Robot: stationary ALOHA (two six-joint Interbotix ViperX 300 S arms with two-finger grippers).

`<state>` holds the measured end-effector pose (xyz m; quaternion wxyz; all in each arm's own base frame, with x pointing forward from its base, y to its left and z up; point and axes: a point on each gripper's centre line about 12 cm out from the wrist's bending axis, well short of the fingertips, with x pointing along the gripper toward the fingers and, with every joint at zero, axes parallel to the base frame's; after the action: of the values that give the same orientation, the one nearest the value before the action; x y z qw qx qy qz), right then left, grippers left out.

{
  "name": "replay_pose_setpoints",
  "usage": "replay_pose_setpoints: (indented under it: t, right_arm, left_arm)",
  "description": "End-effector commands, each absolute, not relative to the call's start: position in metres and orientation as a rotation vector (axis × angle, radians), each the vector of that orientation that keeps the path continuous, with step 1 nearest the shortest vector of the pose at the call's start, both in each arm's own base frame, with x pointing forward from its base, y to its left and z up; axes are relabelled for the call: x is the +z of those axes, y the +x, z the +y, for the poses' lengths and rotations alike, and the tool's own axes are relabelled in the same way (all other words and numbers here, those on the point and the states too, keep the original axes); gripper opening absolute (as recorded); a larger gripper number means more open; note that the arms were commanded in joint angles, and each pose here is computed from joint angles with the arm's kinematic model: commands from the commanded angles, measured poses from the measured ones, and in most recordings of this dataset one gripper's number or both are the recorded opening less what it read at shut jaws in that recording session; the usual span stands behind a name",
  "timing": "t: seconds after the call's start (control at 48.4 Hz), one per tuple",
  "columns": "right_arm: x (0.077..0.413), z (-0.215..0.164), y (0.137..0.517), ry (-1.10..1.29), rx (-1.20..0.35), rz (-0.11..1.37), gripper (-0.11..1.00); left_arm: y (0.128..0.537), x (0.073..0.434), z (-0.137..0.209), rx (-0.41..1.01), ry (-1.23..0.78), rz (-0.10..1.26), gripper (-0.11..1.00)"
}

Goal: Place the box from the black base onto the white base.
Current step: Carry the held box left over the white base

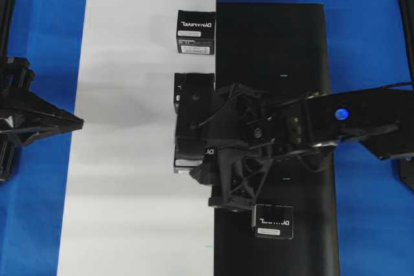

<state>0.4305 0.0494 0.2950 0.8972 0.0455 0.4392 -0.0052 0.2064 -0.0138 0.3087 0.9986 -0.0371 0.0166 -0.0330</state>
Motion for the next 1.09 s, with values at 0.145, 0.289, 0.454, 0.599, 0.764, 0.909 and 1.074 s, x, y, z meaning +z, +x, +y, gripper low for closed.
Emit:
replay_pose_setpoints:
  t: [0.145,0.289,0.454,0.599,0.764,0.909,1.074]
  right_arm:
    - [0.284,0.049,0.437,0.064,-0.005,0.944,0.58]
    - [0.278,0.048,0.438,0.056,-0.008,0.97,0.58]
    - [0.272,0.047,0.44,0.054,-0.012,0.985,0.58]
    - [0.269,0.045,0.44,0.054,-0.014,0.991,0.58]
    - [0.269,0.042,0.44,0.056,-0.02,0.991,0.58]
    - [0.269,0.039,0.44,0.059,-0.026,0.989,0.57]
    - [0.267,0.043,0.44,0.05,-0.014,0.982,0.92]
  left_arm:
    - [0.207,0.315,-0.015,-0.07,-0.073,0.016,-0.03]
    - [0.207,0.315,-0.015,-0.07,-0.072,0.016,-0.03]
    - [0.207,0.314,-0.015,-0.07,-0.073,0.018,-0.03]
    - [0.207,0.314,-0.015,-0.07,-0.072,0.018,-0.03]
    - [0.207,0.314,-0.014,-0.07,-0.073,0.016,-0.03]
    - [0.207,0.314,-0.015,-0.07,-0.072,0.016,-0.03]
    - [0.207,0.314,-0.015,-0.07,-0.072,0.016,-0.03]
